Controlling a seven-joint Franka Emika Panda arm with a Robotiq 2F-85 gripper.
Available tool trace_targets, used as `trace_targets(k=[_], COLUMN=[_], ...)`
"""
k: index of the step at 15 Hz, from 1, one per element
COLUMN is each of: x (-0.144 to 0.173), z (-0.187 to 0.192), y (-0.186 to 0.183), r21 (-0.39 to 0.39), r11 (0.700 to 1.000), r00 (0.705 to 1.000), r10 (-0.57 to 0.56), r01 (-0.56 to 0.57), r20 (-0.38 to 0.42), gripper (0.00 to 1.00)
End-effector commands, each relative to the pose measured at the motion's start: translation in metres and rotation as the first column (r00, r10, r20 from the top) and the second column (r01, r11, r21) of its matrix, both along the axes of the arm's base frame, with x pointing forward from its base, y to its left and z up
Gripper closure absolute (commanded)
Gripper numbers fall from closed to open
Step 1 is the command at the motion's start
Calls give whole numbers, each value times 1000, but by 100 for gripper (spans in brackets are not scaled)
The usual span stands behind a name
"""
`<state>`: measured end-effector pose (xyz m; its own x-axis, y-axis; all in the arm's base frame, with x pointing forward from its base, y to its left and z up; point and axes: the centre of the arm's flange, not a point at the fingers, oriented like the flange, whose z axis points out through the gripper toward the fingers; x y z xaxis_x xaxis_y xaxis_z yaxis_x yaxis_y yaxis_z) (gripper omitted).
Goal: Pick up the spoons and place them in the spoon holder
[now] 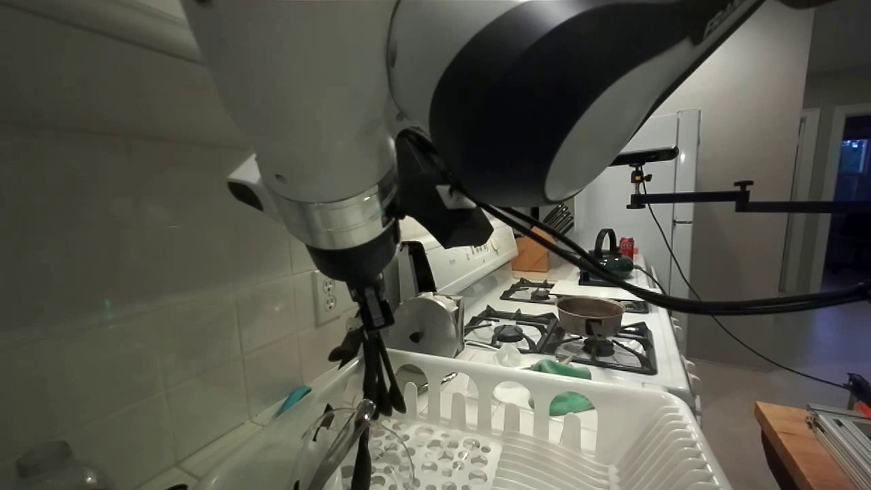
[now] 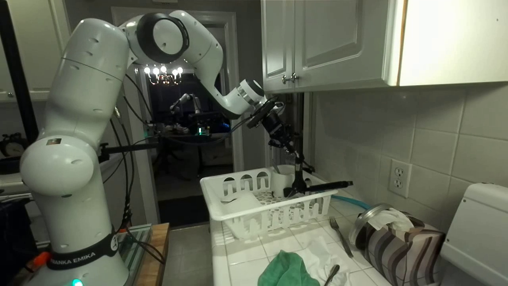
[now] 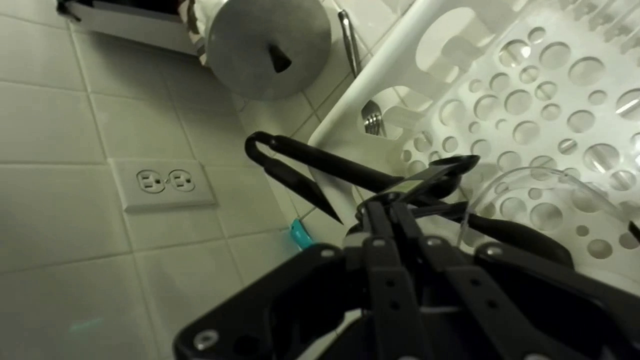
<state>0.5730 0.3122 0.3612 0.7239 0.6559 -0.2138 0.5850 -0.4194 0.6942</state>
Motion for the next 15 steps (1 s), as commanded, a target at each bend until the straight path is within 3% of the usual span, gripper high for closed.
trace_targets(k=[1,5,10,15], x=[34,44,39,33], z=[4,1,3,14], y=[34,63,107,140], r21=[-140,-198,-133,-130], r11=[987,964,966,958], r00=[997,984,975,966], r10=[80,172,223,258], r01=[-82,-177,-224,-255], r20=[-19,-46,-24,7], gripper=[98,98,98,98])
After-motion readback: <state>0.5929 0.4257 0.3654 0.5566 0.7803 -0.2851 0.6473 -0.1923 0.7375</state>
